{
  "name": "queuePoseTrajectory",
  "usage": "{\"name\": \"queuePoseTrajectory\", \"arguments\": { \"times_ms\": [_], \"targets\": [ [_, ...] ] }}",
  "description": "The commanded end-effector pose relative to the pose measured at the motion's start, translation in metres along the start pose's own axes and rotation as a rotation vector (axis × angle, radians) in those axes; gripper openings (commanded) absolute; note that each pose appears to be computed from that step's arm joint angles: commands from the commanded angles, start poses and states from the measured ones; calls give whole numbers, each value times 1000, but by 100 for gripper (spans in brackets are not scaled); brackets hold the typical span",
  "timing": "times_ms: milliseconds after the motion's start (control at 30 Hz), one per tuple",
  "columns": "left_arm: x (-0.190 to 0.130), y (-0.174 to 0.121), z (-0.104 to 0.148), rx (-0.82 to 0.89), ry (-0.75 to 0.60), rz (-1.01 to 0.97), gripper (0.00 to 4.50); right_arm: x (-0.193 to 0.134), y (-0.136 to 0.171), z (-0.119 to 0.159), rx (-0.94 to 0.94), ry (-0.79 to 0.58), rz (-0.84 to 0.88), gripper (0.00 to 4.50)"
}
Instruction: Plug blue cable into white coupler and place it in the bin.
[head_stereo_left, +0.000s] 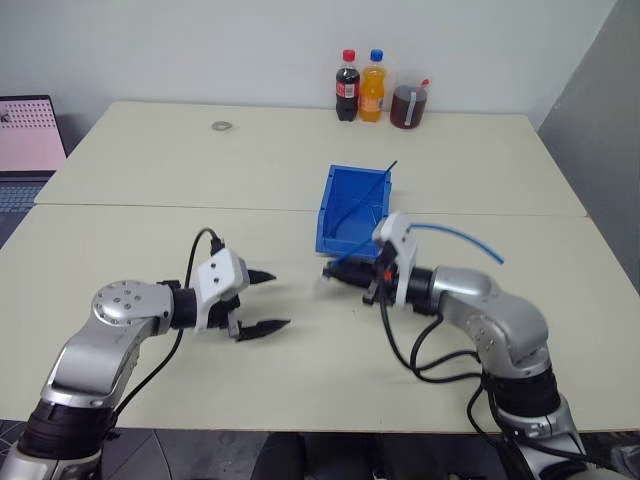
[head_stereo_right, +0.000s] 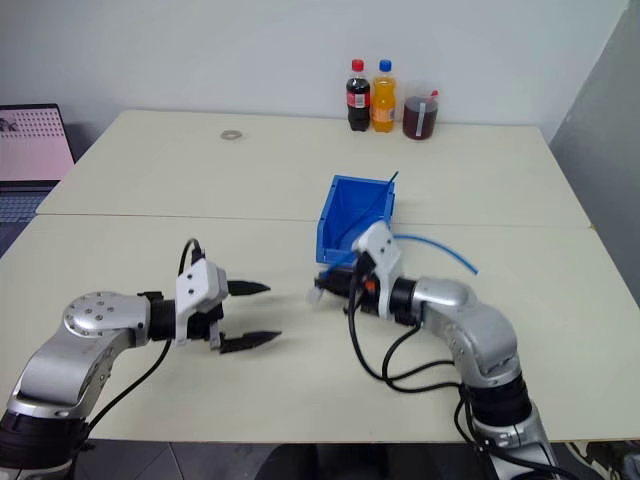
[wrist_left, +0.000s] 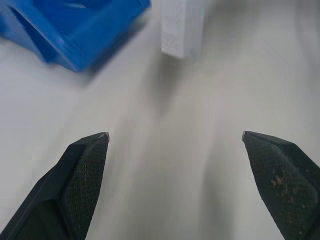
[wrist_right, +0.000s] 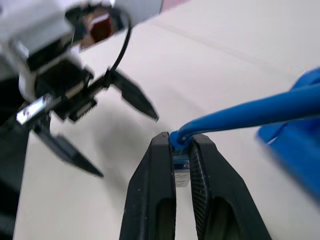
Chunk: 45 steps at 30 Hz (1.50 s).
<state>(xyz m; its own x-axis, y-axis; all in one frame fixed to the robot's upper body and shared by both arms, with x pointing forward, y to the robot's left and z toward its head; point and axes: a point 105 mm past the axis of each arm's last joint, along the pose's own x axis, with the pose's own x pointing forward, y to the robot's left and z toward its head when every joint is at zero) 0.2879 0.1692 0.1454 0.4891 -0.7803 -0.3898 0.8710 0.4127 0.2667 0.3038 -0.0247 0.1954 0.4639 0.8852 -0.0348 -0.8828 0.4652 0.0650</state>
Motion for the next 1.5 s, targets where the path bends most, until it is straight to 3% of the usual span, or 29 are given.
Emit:
{"name": "queuePoseTrajectory", "arguments": {
  "times_ms": [33,200,367,433,700,867,933,1033,1167,1267,1500],
  "targets": [
    [-3,18,13,26,-48,77,450,-3,-21,38,30,-128,-94,11],
    [10,35,13,69,-62,111,450,12,-69,49,75,-149,-235,11],
    [22,35,14,114,-57,86,450,26,-108,46,70,-69,-313,11],
    [26,34,17,126,-63,78,450,29,-118,45,53,-8,-313,82],
    [33,33,27,166,-65,66,450,2,-145,51,-115,224,-245,255],
    [34,34,29,169,-67,71,450,-23,-146,48,-202,360,-162,390],
    [34,34,29,156,-72,76,450,-36,-143,40,-241,433,-109,427],
    [31,38,26,104,-83,110,450,-55,-132,28,-315,512,-26,444],
    [13,59,15,21,-65,273,450,-81,-123,29,-398,441,-72,444],
    [-9,76,4,-13,-28,425,450,-102,-112,31,-353,280,-172,444],
    [-39,99,16,-95,-95,565,450,-135,-84,18,-176,66,-400,444]
  ]
}}
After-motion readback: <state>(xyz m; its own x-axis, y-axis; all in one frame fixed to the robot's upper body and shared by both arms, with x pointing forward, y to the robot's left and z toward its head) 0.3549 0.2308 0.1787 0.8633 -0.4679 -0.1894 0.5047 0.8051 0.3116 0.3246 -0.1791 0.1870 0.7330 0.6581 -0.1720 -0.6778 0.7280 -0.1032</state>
